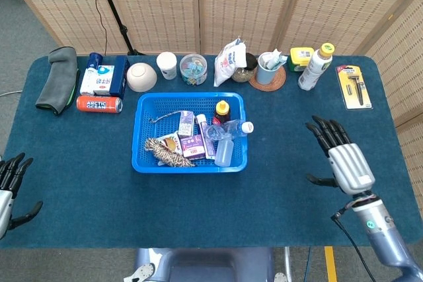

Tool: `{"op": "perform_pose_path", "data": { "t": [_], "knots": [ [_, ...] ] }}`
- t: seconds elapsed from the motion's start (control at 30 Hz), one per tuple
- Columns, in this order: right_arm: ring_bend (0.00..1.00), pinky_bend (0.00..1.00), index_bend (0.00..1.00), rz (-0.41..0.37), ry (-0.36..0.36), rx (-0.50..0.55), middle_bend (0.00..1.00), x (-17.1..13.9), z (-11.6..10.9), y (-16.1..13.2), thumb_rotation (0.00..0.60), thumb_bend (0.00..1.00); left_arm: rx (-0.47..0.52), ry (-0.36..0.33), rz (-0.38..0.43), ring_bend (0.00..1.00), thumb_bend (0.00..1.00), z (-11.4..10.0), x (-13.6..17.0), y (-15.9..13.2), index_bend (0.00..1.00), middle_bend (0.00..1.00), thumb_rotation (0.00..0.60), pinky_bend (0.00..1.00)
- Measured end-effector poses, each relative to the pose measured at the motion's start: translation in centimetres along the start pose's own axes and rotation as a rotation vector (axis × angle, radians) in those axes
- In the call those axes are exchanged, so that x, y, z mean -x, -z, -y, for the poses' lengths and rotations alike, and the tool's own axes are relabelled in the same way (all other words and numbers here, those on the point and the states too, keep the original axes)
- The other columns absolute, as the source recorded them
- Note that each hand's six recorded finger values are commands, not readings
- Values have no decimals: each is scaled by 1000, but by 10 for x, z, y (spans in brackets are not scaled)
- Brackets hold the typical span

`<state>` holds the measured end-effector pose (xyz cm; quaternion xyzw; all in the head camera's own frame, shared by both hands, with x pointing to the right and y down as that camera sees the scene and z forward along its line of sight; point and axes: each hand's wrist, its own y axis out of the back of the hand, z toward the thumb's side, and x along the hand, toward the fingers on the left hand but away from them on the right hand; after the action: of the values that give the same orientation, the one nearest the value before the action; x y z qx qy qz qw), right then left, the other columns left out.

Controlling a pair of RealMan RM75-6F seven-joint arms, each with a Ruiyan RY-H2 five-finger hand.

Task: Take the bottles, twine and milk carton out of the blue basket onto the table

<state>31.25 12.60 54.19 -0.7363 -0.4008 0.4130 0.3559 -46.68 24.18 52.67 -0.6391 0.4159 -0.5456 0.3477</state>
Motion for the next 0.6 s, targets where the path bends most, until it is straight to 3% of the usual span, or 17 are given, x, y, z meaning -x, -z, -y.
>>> {"op": "perform_pose_path", "data": {
  "t": [0.2,0.4,0.6],
  "knots": [
    [0,54,0,-66,-80,132,10,51,24,-17,600,0,0,19,-7,0,234,3,-5,2,0,0,600,0],
    [10,85,0,-87,-113,137,22,92,51,-30,600,0,-6,34,-16,0,233,7,-9,4,0,0,600,0],
    [61,198,2,-74,-122,122,69,120,68,-34,600,0,-10,45,-31,0,234,9,-13,6,0,0,600,0]
  ]
}}
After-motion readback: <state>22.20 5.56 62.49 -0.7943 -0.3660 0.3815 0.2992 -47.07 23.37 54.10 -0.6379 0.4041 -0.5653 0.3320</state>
